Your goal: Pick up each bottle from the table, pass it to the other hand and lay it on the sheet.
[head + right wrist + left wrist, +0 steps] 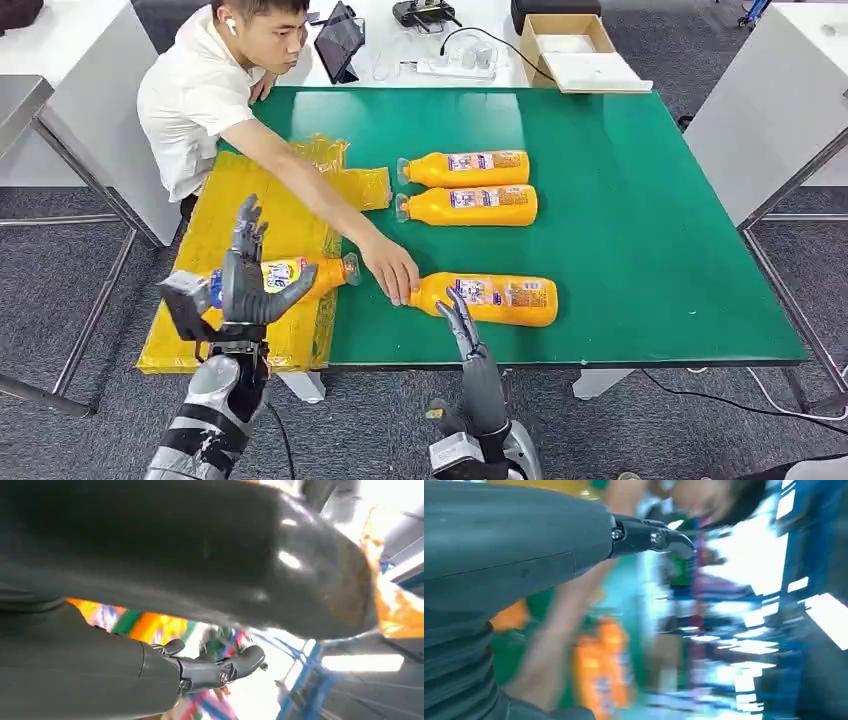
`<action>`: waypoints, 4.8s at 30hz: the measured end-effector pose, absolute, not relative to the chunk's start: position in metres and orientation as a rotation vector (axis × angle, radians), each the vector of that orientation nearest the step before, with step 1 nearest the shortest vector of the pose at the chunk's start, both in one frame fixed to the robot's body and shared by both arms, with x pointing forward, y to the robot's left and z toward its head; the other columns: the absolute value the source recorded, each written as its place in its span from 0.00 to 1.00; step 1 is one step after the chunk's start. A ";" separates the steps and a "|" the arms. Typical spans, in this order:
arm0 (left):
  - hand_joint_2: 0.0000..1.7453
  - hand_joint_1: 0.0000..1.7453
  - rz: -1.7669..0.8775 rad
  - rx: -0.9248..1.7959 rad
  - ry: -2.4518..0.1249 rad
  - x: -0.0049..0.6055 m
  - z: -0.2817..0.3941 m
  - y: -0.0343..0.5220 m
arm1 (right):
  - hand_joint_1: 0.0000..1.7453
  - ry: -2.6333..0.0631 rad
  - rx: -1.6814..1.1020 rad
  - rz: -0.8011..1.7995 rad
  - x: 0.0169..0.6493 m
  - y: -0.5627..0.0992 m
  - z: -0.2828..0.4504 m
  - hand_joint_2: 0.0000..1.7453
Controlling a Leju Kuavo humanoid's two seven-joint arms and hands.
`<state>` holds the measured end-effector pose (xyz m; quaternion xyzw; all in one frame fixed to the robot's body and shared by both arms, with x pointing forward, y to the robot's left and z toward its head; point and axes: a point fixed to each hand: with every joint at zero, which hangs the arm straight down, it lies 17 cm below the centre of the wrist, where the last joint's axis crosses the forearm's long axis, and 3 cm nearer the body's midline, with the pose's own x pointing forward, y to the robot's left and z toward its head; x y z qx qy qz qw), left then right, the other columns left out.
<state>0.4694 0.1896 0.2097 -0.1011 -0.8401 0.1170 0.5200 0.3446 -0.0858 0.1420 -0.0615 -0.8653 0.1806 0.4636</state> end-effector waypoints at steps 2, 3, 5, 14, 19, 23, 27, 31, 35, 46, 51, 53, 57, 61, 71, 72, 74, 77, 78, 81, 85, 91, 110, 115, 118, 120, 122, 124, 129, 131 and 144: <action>1.00 0.00 0.380 -0.259 -2.057 0.457 0.230 0.202 | 0.00 -2.132 -0.270 0.491 0.348 -0.099 0.138 0.00; 1.00 0.00 0.405 -0.266 -2.079 0.451 0.239 0.207 | 0.00 -2.127 -0.311 0.508 0.351 -0.106 0.136 0.00; 1.00 0.00 0.431 -0.273 -2.113 0.442 0.253 0.212 | 0.00 -2.114 -0.362 0.532 0.356 -0.116 0.131 0.00; 1.00 0.00 0.408 -0.265 -2.196 0.415 0.278 0.206 | 0.00 -1.867 -0.825 1.006 0.407 -0.182 0.068 1.00; 1.00 0.00 0.396 -0.301 -2.196 0.411 0.280 0.196 | 0.00 -1.784 -0.904 1.081 0.424 -0.207 0.054 1.00; 1.00 0.00 0.345 -0.290 -2.226 0.404 0.284 0.182 | 0.00 -1.733 -0.949 1.108 0.440 -0.224 0.050 1.00; 1.00 0.00 0.326 -0.291 -2.238 0.401 0.286 0.172 | 0.00 -1.694 -0.969 1.121 0.455 -0.236 0.047 1.00; 1.00 0.00 0.317 -0.322 -2.235 0.400 0.288 0.162 | 0.00 -1.649 -0.982 1.154 0.467 -0.242 0.040 1.00; 1.00 0.00 0.309 -0.361 -2.228 0.399 0.290 0.152 | 0.00 -1.572 -0.970 1.164 0.481 -0.249 0.030 1.00; 1.00 0.00 0.281 -0.391 -2.196 0.403 0.286 0.141 | 0.00 -1.248 -0.846 1.119 0.502 -0.276 -0.015 1.00; 1.00 0.00 0.254 -0.416 -2.183 0.407 0.286 0.131 | 0.00 -1.103 -0.752 1.133 0.505 -0.281 -0.035 1.00; 1.00 0.00 0.244 -0.425 -2.181 0.408 0.287 0.128 | 0.00 -1.054 -0.720 1.143 0.504 -0.282 -0.041 1.00; 1.00 0.00 0.240 -0.425 -2.174 0.411 0.285 0.126 | 0.58 -1.031 -0.712 1.139 0.503 -0.286 -0.045 1.00; 1.00 0.00 0.223 -0.440 -2.161 0.413 0.283 0.122 | 1.00 -0.974 -0.665 1.161 0.499 -0.286 -0.054 1.00; 1.00 0.00 0.199 -0.460 -2.146 0.415 0.280 0.112 | 1.00 -0.938 -0.630 1.165 0.503 -0.290 -0.052 1.00; 1.00 0.00 0.199 -0.461 -2.145 0.416 0.280 0.112 | 1.00 -0.937 -0.630 1.165 0.503 -0.291 -0.052 1.00; 1.00 0.00 0.196 -0.463 -2.141 0.416 0.280 0.111 | 1.00 -0.988 -0.583 1.167 0.503 -0.281 -0.050 1.00; 1.00 0.00 0.199 -0.466 -2.117 0.418 0.275 0.110 | 1.00 -1.148 -0.412 1.156 0.495 -0.253 -0.045 1.00; 1.00 0.00 0.206 -0.462 -2.112 0.419 0.274 0.111 | 1.00 -1.175 -0.385 1.143 0.492 -0.249 -0.045 1.00; 1.00 0.00 0.248 -0.434 -2.068 0.425 0.267 0.117 | 1.00 -1.264 -0.347 1.069 0.489 -0.240 -0.038 1.00; 1.00 0.00 0.308 -0.289 -1.963 0.435 0.239 0.133 | 1.00 -1.432 -0.313 0.836 0.483 -0.228 -0.018 1.00; 1.00 0.00 0.295 -0.351 -1.831 0.421 0.199 0.112 | 1.00 -1.585 -0.197 0.526 0.458 -0.202 0.011 1.00; 1.00 0.00 0.116 -0.536 -1.704 0.386 0.166 0.050 | 1.00 -1.744 0.046 0.454 0.428 -0.125 0.066 1.00; 1.00 0.00 0.123 -0.614 -1.655 0.384 0.165 0.041 | 1.00 -1.749 0.128 0.525 0.414 -0.088 0.068 1.00; 1.00 0.00 0.145 -0.680 -1.611 0.383 0.163 0.037 | 1.00 -1.745 0.172 0.558 0.407 -0.073 0.068 1.00; 1.00 0.00 0.153 -0.701 -1.600 0.382 0.163 0.036 | 1.00 -1.738 0.200 0.578 0.401 -0.062 0.066 1.00; 1.00 0.00 0.149 -0.705 -1.598 0.383 0.163 0.035 | 1.00 -1.736 0.216 0.592 0.398 -0.055 0.066 1.00; 1.00 0.00 0.156 -0.709 -1.594 0.383 0.163 0.035 | 1.00 -1.735 0.234 0.613 0.394 -0.047 0.066 1.00; 1.00 1.00 0.189 -0.727 -1.584 0.387 0.165 0.035 | 1.00 -1.734 0.285 0.651 0.385 -0.026 0.067 1.00; 1.00 1.00 0.196 -0.739 -1.593 0.386 0.168 0.036 | 0.31 -1.736 0.293 0.666 0.385 -0.021 0.069 1.00; 1.00 1.00 0.267 -0.858 -1.613 0.384 0.180 0.055 | 0.00 -1.799 0.292 0.649 0.364 -0.019 0.077 0.00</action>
